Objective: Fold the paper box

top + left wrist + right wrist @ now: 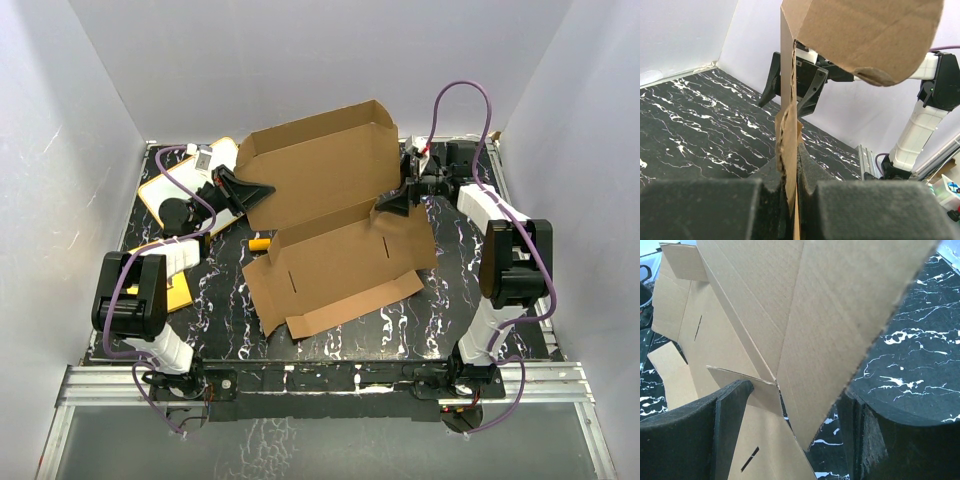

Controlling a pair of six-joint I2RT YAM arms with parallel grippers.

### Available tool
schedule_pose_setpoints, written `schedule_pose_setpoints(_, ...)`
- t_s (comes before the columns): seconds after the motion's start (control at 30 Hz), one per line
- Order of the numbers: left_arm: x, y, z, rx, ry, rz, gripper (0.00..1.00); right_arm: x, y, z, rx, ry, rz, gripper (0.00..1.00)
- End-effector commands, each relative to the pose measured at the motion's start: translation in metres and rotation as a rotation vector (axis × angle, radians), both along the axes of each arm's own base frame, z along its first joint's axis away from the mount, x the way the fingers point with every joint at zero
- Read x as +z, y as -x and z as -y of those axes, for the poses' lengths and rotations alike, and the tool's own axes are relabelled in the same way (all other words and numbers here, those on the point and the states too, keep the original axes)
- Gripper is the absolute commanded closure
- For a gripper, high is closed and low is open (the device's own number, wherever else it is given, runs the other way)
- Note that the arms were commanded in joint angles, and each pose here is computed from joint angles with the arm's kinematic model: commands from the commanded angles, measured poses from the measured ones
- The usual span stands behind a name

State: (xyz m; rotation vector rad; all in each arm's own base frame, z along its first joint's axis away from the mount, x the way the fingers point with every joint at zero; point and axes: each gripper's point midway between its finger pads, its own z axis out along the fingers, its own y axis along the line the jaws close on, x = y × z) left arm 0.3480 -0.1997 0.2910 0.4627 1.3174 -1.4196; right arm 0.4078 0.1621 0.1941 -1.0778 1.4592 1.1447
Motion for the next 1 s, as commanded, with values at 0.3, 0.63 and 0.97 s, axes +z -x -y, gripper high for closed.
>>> schedule_pose_setpoints(0.3,0.045,0.016,-0.003,0.004,0.024,0.28,1.0,-0.004,0.008,-0.008,0.102,-0.038,0.178,0.27)
schedule_pose_setpoints(0.63,0.043,0.014,-0.002,0.003,0.021,0.277,1.0,-0.003,0.015,-0.026,0.172,-0.059,0.188,0.46)
schedule_pose_setpoints(0.97,0.04,0.009,-0.006,0.015,0.011,0.278,1.0,-0.008,0.014,-0.024,0.183,-0.046,0.185,0.92)
